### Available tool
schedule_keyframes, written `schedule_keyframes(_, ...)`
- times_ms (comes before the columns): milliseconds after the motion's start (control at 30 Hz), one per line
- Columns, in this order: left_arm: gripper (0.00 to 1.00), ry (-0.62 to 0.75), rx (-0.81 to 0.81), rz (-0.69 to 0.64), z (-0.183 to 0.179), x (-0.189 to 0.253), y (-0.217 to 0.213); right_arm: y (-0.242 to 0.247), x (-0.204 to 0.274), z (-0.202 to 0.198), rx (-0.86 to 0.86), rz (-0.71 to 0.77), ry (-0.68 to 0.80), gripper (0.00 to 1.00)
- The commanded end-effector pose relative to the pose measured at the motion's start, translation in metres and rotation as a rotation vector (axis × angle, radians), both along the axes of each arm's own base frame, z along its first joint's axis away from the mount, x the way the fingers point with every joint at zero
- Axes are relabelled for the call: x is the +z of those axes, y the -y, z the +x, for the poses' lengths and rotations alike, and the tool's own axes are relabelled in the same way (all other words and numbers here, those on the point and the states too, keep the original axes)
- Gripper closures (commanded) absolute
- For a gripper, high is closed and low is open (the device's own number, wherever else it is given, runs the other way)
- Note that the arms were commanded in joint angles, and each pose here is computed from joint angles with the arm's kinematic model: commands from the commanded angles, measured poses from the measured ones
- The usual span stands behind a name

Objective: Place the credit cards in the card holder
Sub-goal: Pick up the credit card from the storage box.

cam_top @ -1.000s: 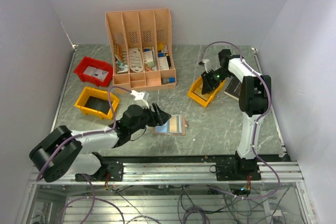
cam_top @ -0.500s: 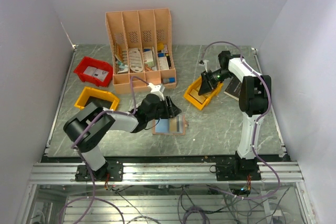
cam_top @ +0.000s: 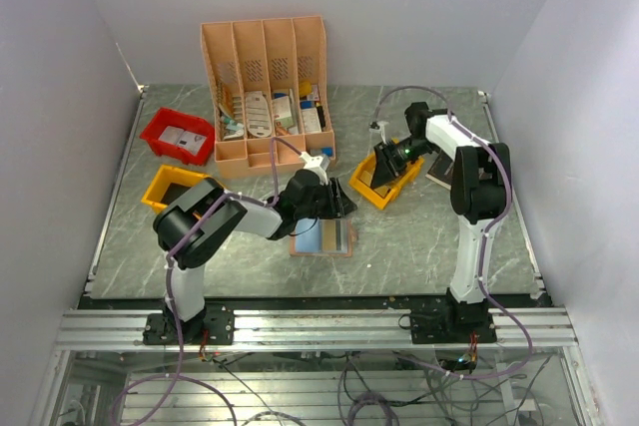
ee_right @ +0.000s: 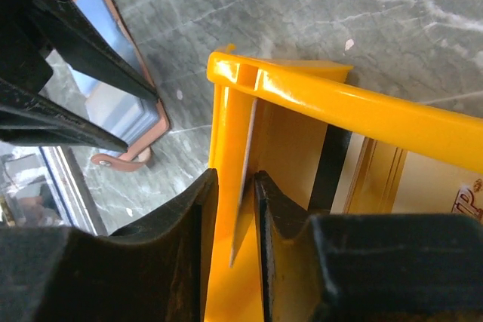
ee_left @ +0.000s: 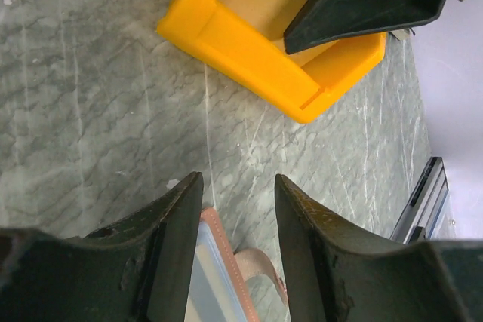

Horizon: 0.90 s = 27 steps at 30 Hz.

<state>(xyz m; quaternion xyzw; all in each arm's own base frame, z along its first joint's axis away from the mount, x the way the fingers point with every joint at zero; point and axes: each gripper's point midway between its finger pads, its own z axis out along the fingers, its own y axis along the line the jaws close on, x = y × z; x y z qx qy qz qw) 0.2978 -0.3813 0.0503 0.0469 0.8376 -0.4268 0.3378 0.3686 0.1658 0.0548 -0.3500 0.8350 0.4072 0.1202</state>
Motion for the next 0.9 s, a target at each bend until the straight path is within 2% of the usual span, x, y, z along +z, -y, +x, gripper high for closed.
schedule_keyframes(0, 0.46, 0.036, -0.044, -0.034, 0.006, 0.011, 0.013, 0.001, 0.009, 0.013, -0.015, -0.059, 0.092, 0.73)
schedule_keyframes(133, 0.47, 0.032, -0.055, -0.038, 0.007, 0.009, 0.017, 0.0, 0.004, 0.016, -0.012, -0.074, 0.095, 0.76)
schedule_keyframes(300, 0.48, 0.035, -0.062, -0.045, 0.007, 0.011, 0.018, -0.002, 0.0, 0.02, -0.015, -0.077, 0.083, 0.91)
schedule_keyframes(567, 0.48, 0.042, -0.058, -0.031, 0.006, 0.013, 0.014, -0.009, -0.012, 0.013, 0.026, -0.117, 0.088, 0.83)
schedule_keyframes(867, 0.49, 0.038, -0.059, -0.047, 0.002, 0.015, 0.012, -0.013, -0.025, 0.008, 0.048, -0.131, 0.06, 0.92)
